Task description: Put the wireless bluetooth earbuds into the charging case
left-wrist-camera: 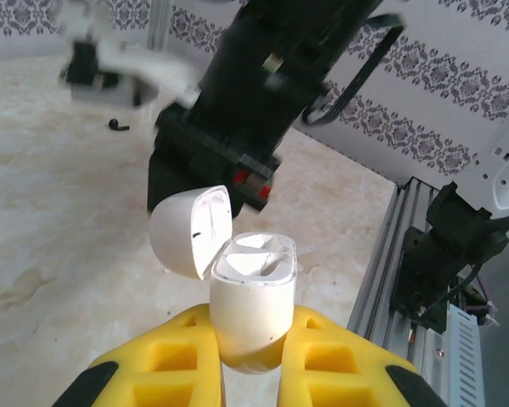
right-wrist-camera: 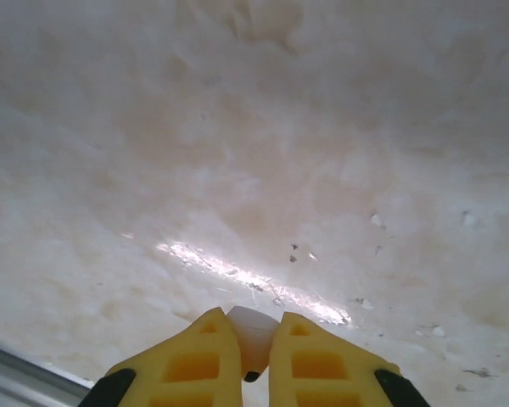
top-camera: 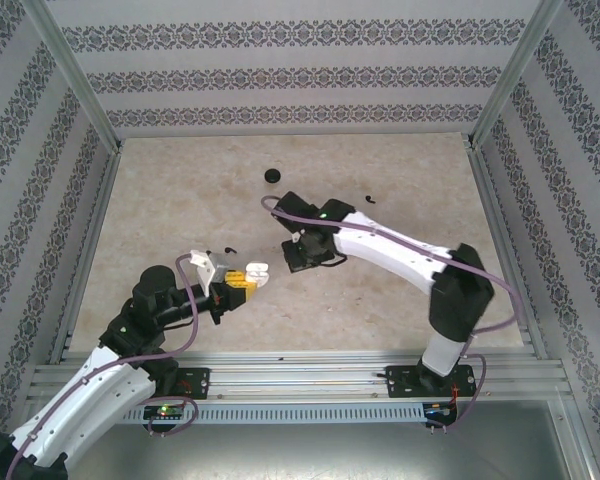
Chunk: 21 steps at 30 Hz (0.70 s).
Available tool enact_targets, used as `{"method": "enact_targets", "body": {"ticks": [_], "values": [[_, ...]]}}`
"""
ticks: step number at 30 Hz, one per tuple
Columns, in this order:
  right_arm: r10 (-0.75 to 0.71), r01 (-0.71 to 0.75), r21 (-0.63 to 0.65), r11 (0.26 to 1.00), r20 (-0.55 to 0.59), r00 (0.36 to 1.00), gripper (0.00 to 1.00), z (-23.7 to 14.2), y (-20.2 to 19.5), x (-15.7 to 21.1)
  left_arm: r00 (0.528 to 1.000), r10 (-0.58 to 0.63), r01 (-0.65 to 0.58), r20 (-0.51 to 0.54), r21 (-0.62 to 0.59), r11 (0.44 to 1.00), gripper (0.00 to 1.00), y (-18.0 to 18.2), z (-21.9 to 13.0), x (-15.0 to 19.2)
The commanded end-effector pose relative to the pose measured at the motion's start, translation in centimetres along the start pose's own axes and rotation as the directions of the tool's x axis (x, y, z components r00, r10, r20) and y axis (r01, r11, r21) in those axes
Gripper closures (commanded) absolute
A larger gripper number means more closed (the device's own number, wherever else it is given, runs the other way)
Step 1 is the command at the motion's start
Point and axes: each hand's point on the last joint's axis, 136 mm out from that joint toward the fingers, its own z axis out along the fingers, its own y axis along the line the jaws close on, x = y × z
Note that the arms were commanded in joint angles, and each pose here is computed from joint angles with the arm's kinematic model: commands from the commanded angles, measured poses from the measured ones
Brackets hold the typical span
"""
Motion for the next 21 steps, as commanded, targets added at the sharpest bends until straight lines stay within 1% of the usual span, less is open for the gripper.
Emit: {"method": "enact_targets", "body": {"ticks": [1,4,6,9,12,14,21], "values": [[-0.028,0.033,-0.028,0.999,0.173,0.985,0.96,-4.2,0.1,-1.7,0.995,0.037,-0.042,0.094,0.059,0.997,1.00,-1.2,0.0,-2.6],[-0.010,0.058,-0.133,0.989,0.333,0.943,0.98,-8.5,1.2,-2.8,0.993,0.037,-0.045,0.112,0.073,0.996,1.00,-1.4,0.3,-3.4],[0.012,0.086,-0.208,0.974,0.431,0.902,0.98,-11.1,1.9,-3.3,0.992,0.031,-0.041,0.125,0.082,0.996,1.00,-1.4,0.6,-3.8],[0.039,0.150,-0.297,0.943,0.547,0.836,0.98,-14.7,2.8,-3.6,0.987,0.004,-0.019,0.160,0.097,0.995,1.00,-1.3,1.1,-4.5],[0.043,0.223,-0.352,0.909,0.612,0.790,0.98,-17.0,3.8,-3.3,0.982,-0.018,-0.004,0.190,0.112,0.994,1.00,-1.1,1.5,-5.1],[0.029,0.273,-0.367,0.889,0.641,0.767,0.98,-17.9,4.7,-3.1,0.981,-0.020,-0.003,0.194,0.115,0.993,1.00,-1.0,1.8,-5.4],[-0.074,0.435,-0.367,0.822,0.689,0.721,0.97,-18.5,8.6,-2.2,0.978,-0.016,-0.013,0.210,0.136,0.991,1.00,-1.2,2.2,-6.1]]}}
